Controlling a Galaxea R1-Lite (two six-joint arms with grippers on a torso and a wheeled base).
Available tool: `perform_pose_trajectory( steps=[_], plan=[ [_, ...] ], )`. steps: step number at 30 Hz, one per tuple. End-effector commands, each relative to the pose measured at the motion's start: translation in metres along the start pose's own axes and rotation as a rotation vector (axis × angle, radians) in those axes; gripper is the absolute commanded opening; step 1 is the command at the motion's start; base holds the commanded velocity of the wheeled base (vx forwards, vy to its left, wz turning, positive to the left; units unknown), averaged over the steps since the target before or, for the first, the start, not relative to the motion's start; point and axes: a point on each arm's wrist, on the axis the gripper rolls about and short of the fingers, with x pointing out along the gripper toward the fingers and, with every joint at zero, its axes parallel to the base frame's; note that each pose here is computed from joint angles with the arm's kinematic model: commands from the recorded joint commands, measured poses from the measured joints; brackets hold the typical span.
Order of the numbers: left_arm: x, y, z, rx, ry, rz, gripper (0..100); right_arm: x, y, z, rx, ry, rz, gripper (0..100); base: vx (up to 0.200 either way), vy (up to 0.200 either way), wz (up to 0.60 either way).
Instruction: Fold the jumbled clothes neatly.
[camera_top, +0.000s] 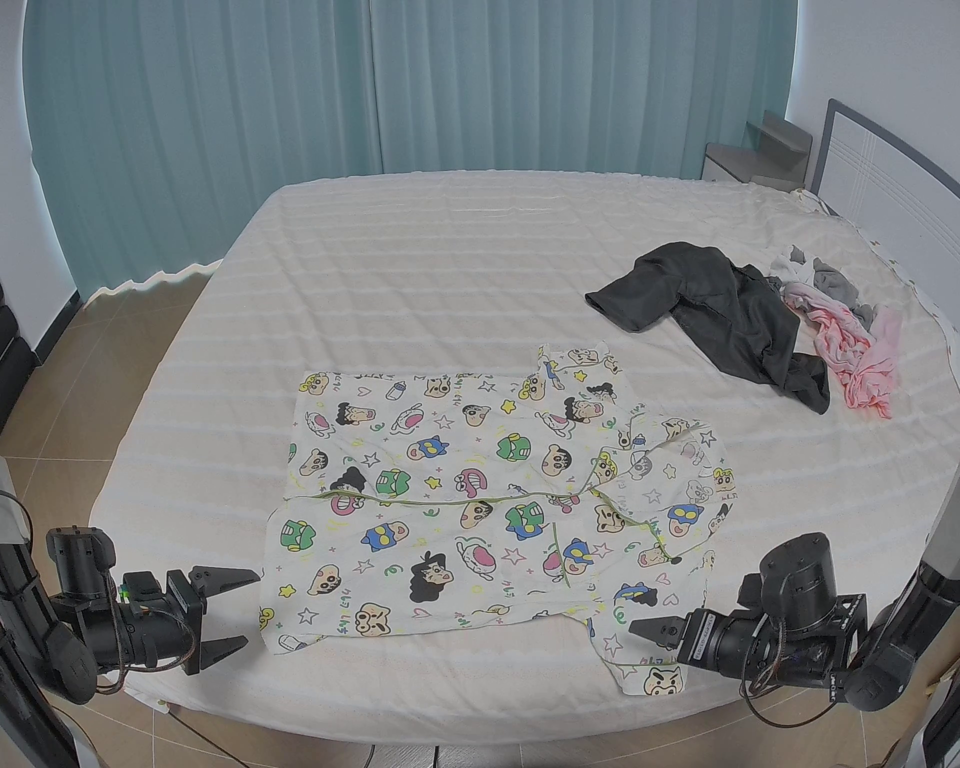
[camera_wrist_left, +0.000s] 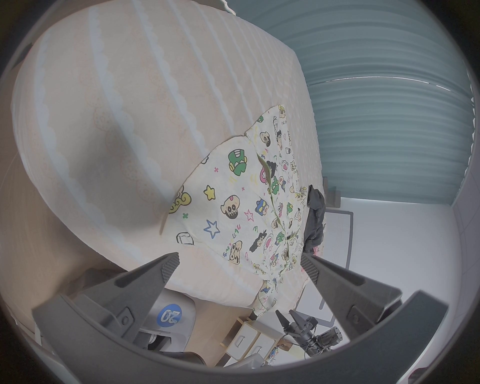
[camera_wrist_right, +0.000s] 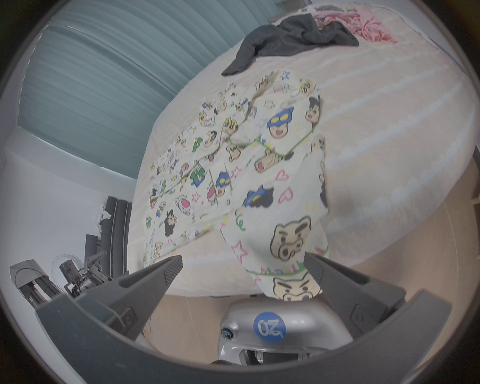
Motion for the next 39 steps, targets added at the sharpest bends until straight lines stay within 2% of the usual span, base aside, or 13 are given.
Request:
perform_pose_trajectory(
  steps=[1,9,12,19,20,25,37,39],
  plan=[
    [-0.002,0.001,-0.003,-0.006,0.006,0.006,100,0.009,-0.005,-0.014,-0.011,0.065,-0.041,100,-0.2,0.0,0.0],
    [-0.001,0.001,-0.003,-0.005,0.004,0.007,100,0.015,-0.002,-0.034,0.022,0.136,-0.062,100,-0.2,0.0,0.0],
    [-0.001,0.002,-0.003,-0.006,0.004,0.009,100,0.024,-0.001,-0.038,0.038,0.144,-0.072,100,0.0,0.0,0.0],
    [-0.001,0.002,-0.003,-0.006,0.004,0.009,100,0.042,0.005,-0.035,0.054,0.047,-0.033,100,0.0,0.0,0.0],
    [-0.001,0.002,-0.003,-0.006,0.004,0.009,100,0.051,0.006,-0.034,0.048,0.004,-0.036,100,0.0,0.0,0.0],
    [-0.001,0.002,-0.003,-0.006,0.003,0.01,100,0.066,0.003,-0.029,-0.025,-0.038,-0.078,100,0.0,0.0,0.0],
    [-0.001,0.002,-0.003,-0.006,0.003,0.01,100,0.09,0.02,-0.016,-0.025,-0.115,-0.031,100,0.0,0.0,0.0],
    [-0.001,0.002,-0.003,-0.006,0.003,0.011,100,0.09,0.023,-0.01,-0.009,-0.17,-0.028,100,0.0,0.0,0.0]
  ],
)
